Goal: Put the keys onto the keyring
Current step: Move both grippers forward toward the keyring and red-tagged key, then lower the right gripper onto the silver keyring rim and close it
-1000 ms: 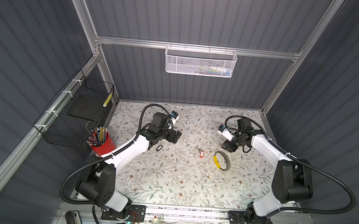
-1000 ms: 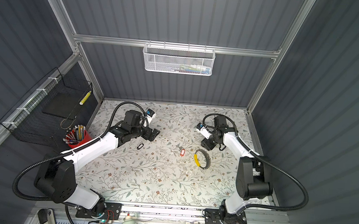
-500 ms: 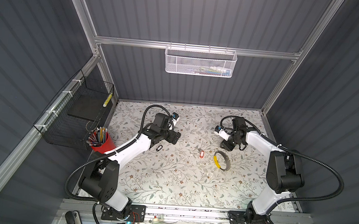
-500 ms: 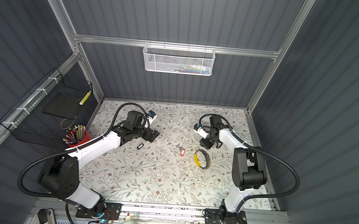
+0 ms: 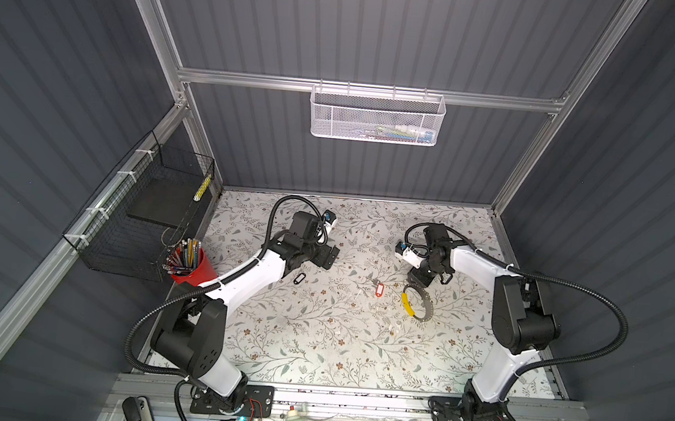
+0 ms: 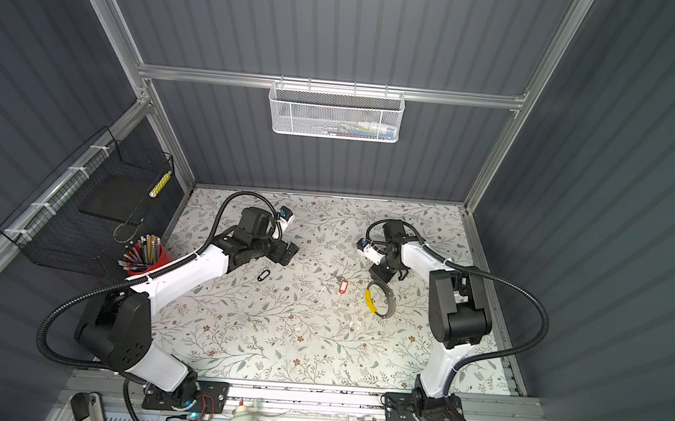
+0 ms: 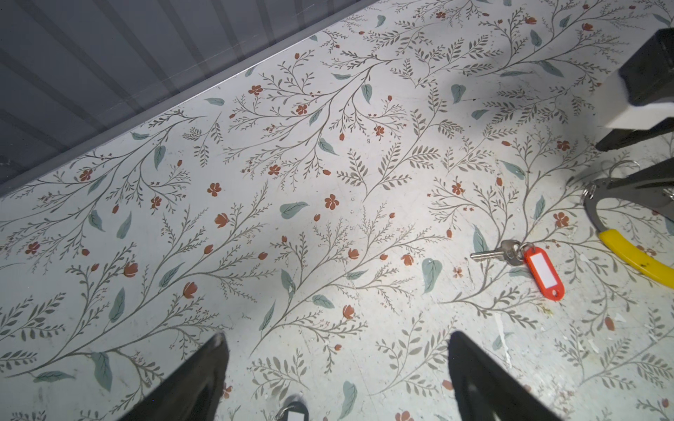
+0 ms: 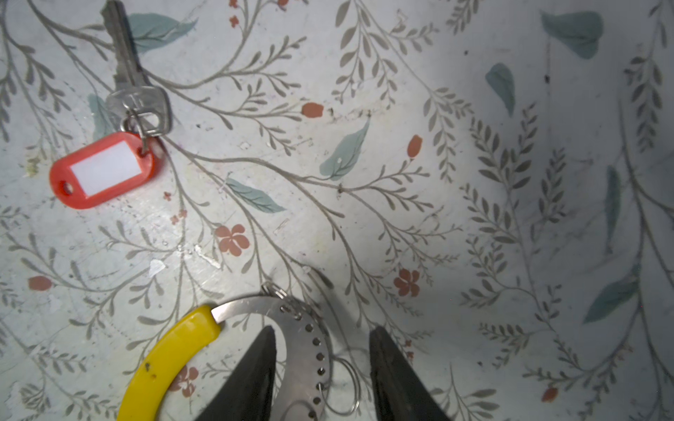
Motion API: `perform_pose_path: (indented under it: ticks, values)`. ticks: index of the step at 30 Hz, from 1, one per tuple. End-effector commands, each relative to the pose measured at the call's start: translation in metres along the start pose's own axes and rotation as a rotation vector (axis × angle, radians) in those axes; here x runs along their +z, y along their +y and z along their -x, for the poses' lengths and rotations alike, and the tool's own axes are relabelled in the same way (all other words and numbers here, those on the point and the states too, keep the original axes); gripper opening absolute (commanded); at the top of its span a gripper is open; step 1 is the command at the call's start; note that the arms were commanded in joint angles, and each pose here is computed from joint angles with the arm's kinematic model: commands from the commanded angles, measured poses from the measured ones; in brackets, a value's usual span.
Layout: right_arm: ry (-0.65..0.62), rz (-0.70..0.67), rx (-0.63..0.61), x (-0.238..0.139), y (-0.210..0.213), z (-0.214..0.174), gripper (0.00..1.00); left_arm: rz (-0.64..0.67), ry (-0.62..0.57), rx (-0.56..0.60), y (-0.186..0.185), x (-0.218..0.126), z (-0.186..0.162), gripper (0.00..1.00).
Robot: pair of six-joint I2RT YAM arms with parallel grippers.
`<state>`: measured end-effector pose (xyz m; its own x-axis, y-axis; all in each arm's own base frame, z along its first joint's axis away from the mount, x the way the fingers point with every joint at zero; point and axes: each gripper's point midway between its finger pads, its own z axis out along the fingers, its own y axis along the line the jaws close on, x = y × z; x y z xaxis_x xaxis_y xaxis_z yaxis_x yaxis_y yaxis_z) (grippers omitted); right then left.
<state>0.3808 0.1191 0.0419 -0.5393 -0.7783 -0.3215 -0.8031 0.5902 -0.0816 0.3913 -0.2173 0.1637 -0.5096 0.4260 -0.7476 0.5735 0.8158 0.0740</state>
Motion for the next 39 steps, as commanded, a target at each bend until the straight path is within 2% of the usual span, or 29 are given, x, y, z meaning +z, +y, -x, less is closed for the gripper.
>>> perform_pose_path:
  ticks: [1, 19, 39]
  values:
    - [0.007, -0.044, 0.038, -0.001, -0.011, 0.004, 0.45, 0.019, -0.008, 0.02, 0.001, -0.006, 0.002, 0.94]
    - [0.027, 0.003, 0.039, 0.012, 0.001, 0.003, 0.4, 0.011, 0.004, 0.006, -0.001, -0.006, -0.007, 0.94]
    - [0.054, 0.049, 0.045, 0.024, 0.012, -0.002, 0.29, 0.012, 0.006, 0.0, -0.001, -0.006, -0.009, 0.94]
